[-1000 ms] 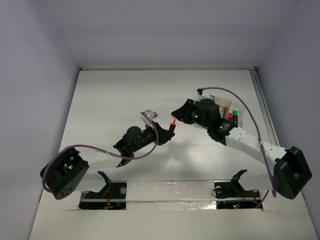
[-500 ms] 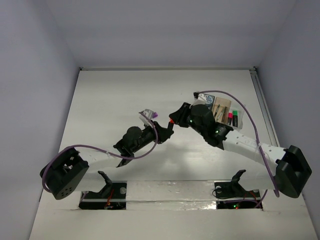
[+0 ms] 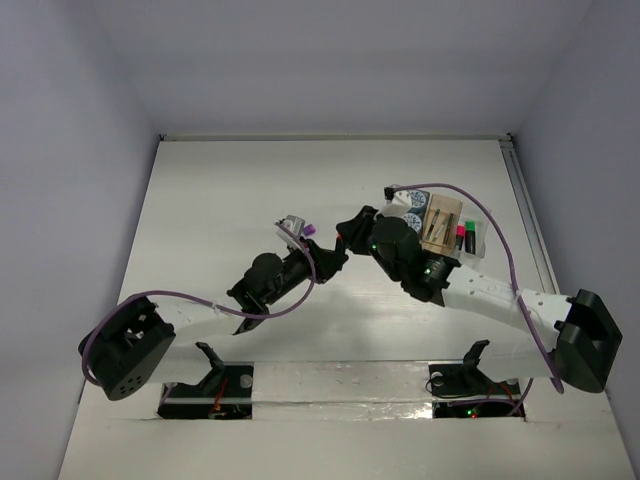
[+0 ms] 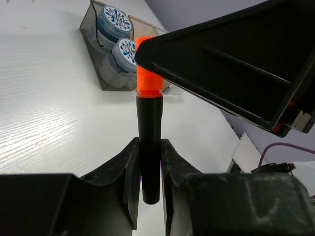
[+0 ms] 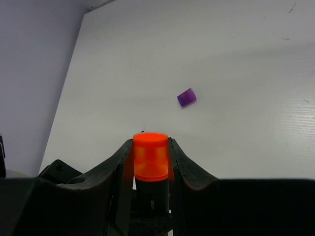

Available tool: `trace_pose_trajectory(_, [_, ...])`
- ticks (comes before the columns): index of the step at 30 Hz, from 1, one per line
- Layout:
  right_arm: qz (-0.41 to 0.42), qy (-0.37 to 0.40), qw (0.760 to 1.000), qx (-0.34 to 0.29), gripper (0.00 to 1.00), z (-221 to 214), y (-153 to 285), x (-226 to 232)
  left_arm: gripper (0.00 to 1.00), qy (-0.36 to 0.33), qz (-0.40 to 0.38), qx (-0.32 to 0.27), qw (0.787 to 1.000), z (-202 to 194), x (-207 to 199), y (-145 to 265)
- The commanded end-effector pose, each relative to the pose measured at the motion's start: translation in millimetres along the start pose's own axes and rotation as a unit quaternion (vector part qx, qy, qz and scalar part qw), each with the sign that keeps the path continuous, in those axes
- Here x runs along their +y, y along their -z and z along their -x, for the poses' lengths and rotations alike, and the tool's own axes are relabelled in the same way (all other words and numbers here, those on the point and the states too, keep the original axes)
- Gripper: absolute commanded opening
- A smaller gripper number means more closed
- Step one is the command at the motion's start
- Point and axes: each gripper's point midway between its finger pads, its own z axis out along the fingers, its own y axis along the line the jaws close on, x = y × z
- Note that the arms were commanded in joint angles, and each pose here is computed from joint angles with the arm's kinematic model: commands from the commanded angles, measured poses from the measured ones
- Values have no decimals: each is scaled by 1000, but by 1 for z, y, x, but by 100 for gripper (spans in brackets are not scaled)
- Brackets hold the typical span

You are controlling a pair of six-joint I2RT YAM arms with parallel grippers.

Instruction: Sort the stationery into containers

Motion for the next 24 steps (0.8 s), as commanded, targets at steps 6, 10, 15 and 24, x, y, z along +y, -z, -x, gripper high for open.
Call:
trace_pose_trajectory(6, [53,-13,998,-20,9,4,16,35,0,-32,-69,-111,991,70,-50,-3])
trace_pose_trajectory(10, [59,-14,998,-14,9,0,21,36,0,-44,-80,-123,988,82,-60,7])
trace_pose_trajectory(15, [69,-14,997,-14,22,2,26,38,0,-61,-96,-136,984,100,-77,16])
trace_pose_trajectory(24, [107,2,993,-41,56,42,51,62,0,-79,-132,-99,983,91,-98,19])
